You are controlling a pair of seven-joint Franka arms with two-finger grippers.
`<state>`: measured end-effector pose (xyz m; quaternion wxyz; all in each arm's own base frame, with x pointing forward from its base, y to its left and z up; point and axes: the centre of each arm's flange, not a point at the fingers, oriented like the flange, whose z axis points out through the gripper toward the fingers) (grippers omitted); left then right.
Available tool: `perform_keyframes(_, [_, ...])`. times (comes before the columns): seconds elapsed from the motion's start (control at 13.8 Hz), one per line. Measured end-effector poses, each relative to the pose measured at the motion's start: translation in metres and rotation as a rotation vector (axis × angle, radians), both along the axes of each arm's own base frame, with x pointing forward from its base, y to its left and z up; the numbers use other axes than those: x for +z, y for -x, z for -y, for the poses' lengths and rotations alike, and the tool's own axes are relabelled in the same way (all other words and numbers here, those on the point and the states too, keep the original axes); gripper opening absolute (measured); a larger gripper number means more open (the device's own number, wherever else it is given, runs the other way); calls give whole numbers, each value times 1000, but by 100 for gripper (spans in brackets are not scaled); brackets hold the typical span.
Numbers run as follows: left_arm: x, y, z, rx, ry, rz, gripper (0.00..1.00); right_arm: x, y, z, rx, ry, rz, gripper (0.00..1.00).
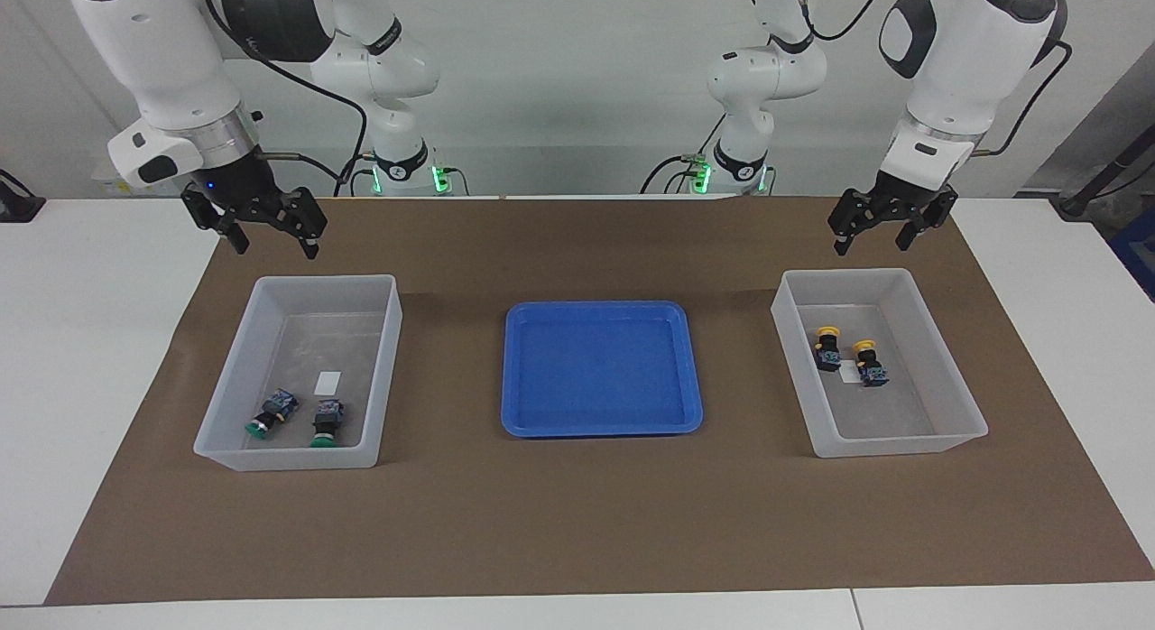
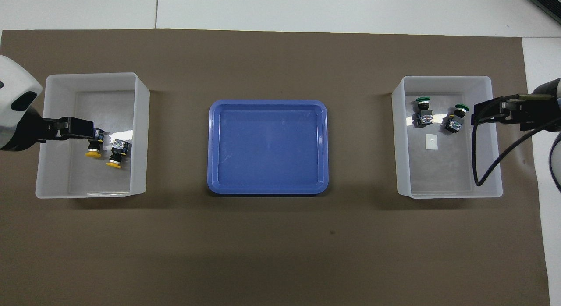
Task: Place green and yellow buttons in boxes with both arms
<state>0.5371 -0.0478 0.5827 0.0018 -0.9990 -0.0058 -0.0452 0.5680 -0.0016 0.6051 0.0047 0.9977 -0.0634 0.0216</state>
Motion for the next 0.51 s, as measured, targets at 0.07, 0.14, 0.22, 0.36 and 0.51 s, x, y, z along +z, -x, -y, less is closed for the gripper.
perform_keyframes(0.07, [0,0,0,1,0,0,100,0,0,0,0,0,0,100])
perform_keyframes(0.14, [0,0,-1,2,0,0,100,0,0,0,0,0,0,100])
perform_keyframes(0.22, [0,0,-2,4,0,0,100,0,0,0,0,0,0,100])
perform_keyframes(0.36, [0,0,-3,6,0,0,100,0,0,0,0,0,0,100])
perform_keyframes(0.51, [0,0,-3,6,1,0,100,0,0,0,0,0,0,100])
